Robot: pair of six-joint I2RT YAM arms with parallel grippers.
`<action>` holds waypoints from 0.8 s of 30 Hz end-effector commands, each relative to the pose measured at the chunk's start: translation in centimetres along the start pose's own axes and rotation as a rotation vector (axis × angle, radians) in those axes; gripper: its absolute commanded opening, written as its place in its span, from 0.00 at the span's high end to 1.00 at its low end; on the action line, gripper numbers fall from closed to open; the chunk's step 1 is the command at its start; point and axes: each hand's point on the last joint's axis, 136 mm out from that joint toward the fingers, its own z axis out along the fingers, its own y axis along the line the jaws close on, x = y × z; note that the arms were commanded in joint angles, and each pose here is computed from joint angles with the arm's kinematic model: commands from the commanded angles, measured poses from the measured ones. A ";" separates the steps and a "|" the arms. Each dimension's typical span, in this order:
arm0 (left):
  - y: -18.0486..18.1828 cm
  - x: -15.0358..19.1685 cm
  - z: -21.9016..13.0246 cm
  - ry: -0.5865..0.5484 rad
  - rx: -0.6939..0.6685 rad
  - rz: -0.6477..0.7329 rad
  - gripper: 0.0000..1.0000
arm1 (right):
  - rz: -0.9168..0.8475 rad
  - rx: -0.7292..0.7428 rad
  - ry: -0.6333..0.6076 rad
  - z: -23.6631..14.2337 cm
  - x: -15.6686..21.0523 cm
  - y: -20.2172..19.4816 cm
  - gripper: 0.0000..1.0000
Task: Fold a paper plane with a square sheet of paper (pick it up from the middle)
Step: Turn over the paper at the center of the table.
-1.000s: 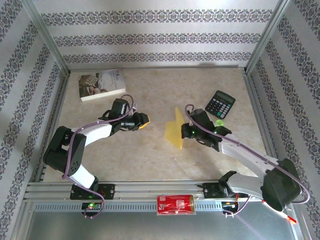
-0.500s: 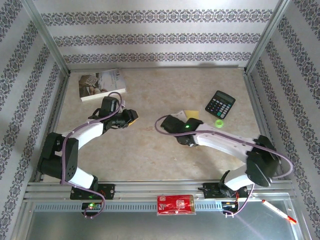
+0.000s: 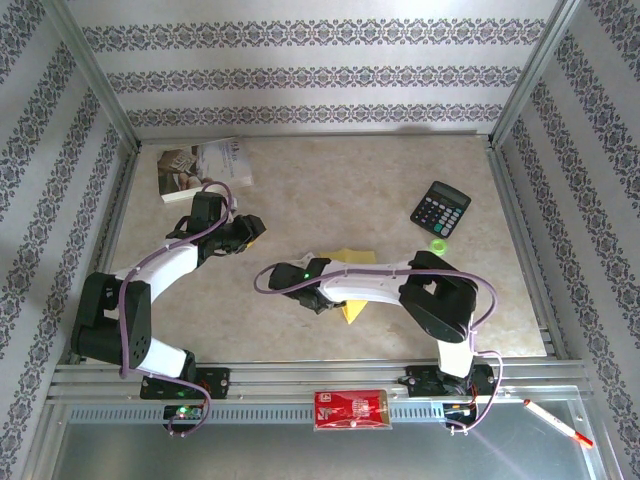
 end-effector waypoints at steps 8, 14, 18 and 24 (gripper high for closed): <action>0.1 2.9 -0.2 0.080 0.031 -0.006 0.64 | 0.192 -0.421 -0.152 -5.0 -3.7 3.6 0.74; -1.0 9.9 1.6 0.231 0.044 0.054 0.63 | 0.393 -0.714 -0.204 -6.2 -1.3 0.8 0.71; -3.3 14.2 3.7 0.345 0.105 0.104 0.69 | 0.507 -0.733 -0.183 -3.4 0.4 -1.9 0.78; -5.6 16.3 5.9 0.428 0.166 0.110 0.81 | 0.602 -0.776 -0.186 -1.4 0.1 -2.1 0.92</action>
